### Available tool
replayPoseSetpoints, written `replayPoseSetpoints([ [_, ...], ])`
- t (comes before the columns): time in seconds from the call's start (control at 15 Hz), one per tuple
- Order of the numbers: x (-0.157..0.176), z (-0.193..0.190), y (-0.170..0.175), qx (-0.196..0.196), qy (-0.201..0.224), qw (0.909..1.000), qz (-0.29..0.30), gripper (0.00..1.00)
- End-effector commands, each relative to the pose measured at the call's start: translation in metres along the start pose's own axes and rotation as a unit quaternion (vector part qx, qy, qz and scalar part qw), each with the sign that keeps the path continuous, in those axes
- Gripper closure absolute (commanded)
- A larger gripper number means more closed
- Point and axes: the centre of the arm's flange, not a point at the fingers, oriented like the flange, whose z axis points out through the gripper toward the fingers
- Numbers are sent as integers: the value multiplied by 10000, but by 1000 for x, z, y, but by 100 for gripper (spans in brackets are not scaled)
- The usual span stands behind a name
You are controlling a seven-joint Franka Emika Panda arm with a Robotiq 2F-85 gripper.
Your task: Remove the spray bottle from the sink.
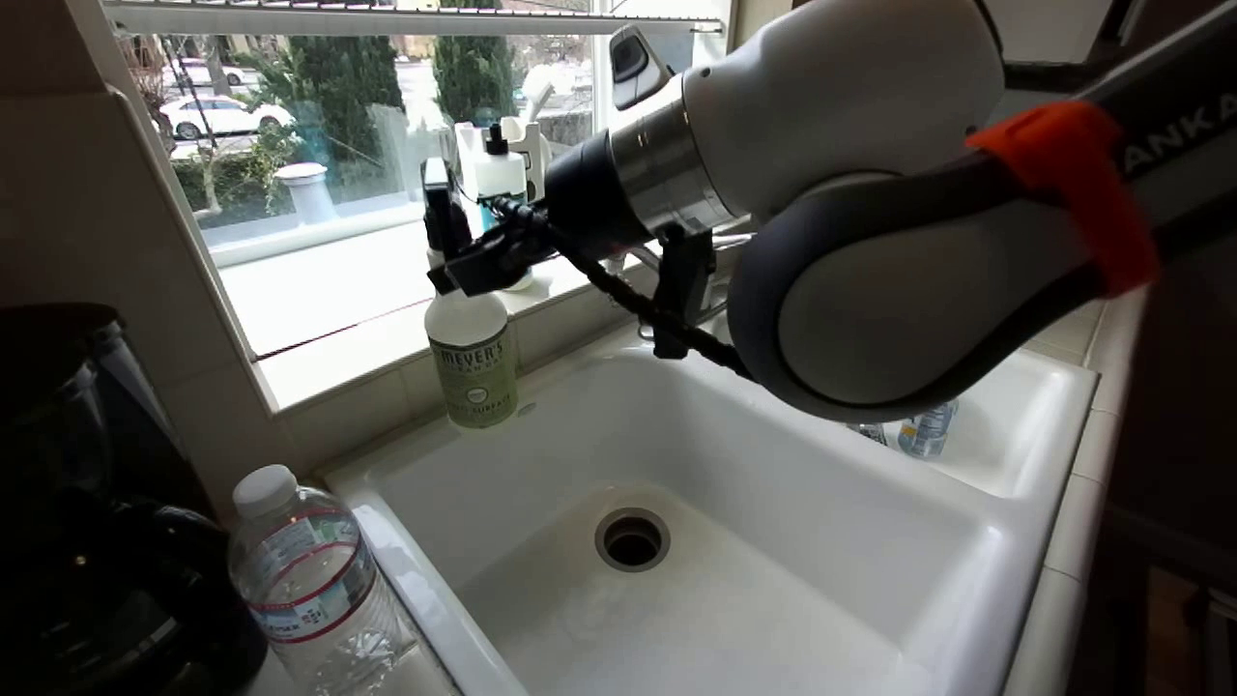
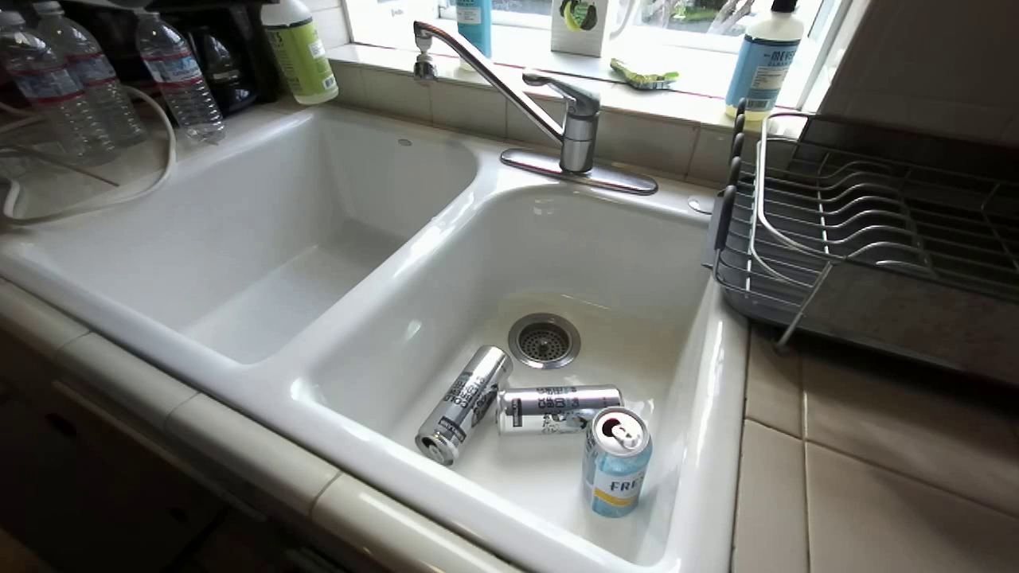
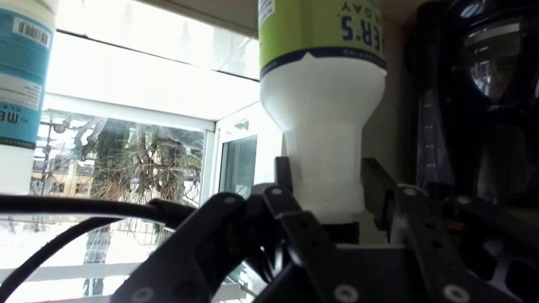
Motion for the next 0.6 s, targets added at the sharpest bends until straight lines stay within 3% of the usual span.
replayPoseSetpoints([
  [0.0, 46, 17, -1, -209, 403, 9989, -116, 81],
  [0.27, 76, 38, 16, -287, 556, 9980, -127, 81],
  [0.33, 53, 13, 26, -245, 480, 9985, -99, 56],
  [0.53, 60, 26, 26, -255, 540, 9981, -117, 56],
])
